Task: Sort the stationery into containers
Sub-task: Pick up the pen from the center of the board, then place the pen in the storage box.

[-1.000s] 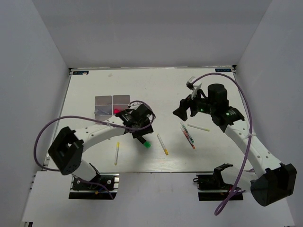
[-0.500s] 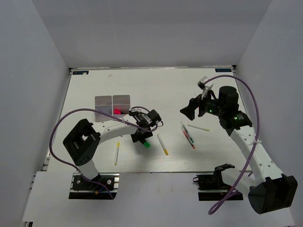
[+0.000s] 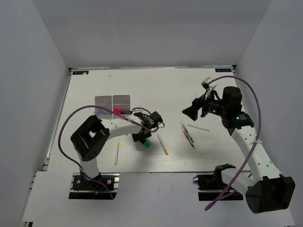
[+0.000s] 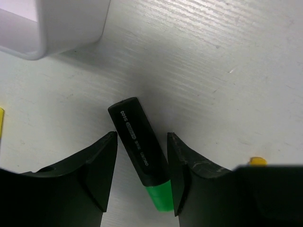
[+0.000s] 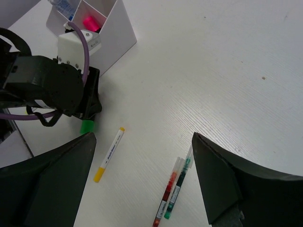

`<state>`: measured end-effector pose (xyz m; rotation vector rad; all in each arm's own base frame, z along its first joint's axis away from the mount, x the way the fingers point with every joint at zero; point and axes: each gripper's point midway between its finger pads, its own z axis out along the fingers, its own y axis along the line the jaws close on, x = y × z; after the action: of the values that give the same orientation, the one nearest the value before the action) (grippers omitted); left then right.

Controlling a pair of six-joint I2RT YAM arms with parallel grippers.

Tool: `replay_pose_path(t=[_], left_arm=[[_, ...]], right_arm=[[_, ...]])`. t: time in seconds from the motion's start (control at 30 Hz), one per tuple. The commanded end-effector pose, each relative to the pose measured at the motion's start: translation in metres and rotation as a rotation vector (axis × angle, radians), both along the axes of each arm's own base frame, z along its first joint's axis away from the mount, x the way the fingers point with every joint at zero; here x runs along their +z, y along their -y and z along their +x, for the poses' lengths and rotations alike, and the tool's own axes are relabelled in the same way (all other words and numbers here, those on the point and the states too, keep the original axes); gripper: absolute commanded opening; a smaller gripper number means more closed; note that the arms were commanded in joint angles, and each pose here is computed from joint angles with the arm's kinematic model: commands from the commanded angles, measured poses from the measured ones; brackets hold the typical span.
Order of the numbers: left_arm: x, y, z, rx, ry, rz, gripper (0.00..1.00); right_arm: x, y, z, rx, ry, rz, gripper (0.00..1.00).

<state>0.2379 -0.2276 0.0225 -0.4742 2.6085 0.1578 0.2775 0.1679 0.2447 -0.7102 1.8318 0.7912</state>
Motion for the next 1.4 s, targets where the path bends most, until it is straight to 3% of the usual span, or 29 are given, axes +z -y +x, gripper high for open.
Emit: replay_pose_path(t=[0.0,0.1,0.17,0.43,0.5,0.67,0.9,1.1,1.37], left_arm=[[-0.003,0.005,0.008,0.016,0.029,-0.006,0.56],[-0.008,0.008,0.007,0.015,0.021,-0.015,0.56],[-0.011,0.008,0.005,0.013,0.014,-0.021,0.50],[-0.009,0.019,-0.006,-0.053,0.002,-0.043,0.14],[0.007,0.037,-0.006,-0.119,0.034,-0.077,0.09],[0.062,0.052,0.012,-0.256,0.210,-0.100,0.00],[0.119,0.039,0.032,-0.389,0.469,-0.115,0.00],[0.172,-0.039,0.046,0.018,0.703,-0.052,0.00],[0.210,-0.080,0.066,0.326,0.880,0.024,0.00]], right_arm=[[0.009,-0.003,-0.004,0.034,0.016,0.040,0.88],[0.010,-0.001,-0.005,0.036,0.013,0.049,0.88],[0.009,0.001,-0.005,0.034,0.010,0.052,0.88],[0.009,0.003,-0.004,0.044,-0.004,0.070,0.86],[0.009,0.003,-0.005,0.050,-0.007,0.074,0.86],[0.008,0.004,-0.007,0.065,0.000,0.075,0.83],[0.007,0.003,-0.010,0.092,0.003,0.080,0.74],[0.007,0.002,-0.012,0.106,0.010,0.088,0.71],[0.004,0.001,-0.014,0.119,-0.006,0.096,0.71]])
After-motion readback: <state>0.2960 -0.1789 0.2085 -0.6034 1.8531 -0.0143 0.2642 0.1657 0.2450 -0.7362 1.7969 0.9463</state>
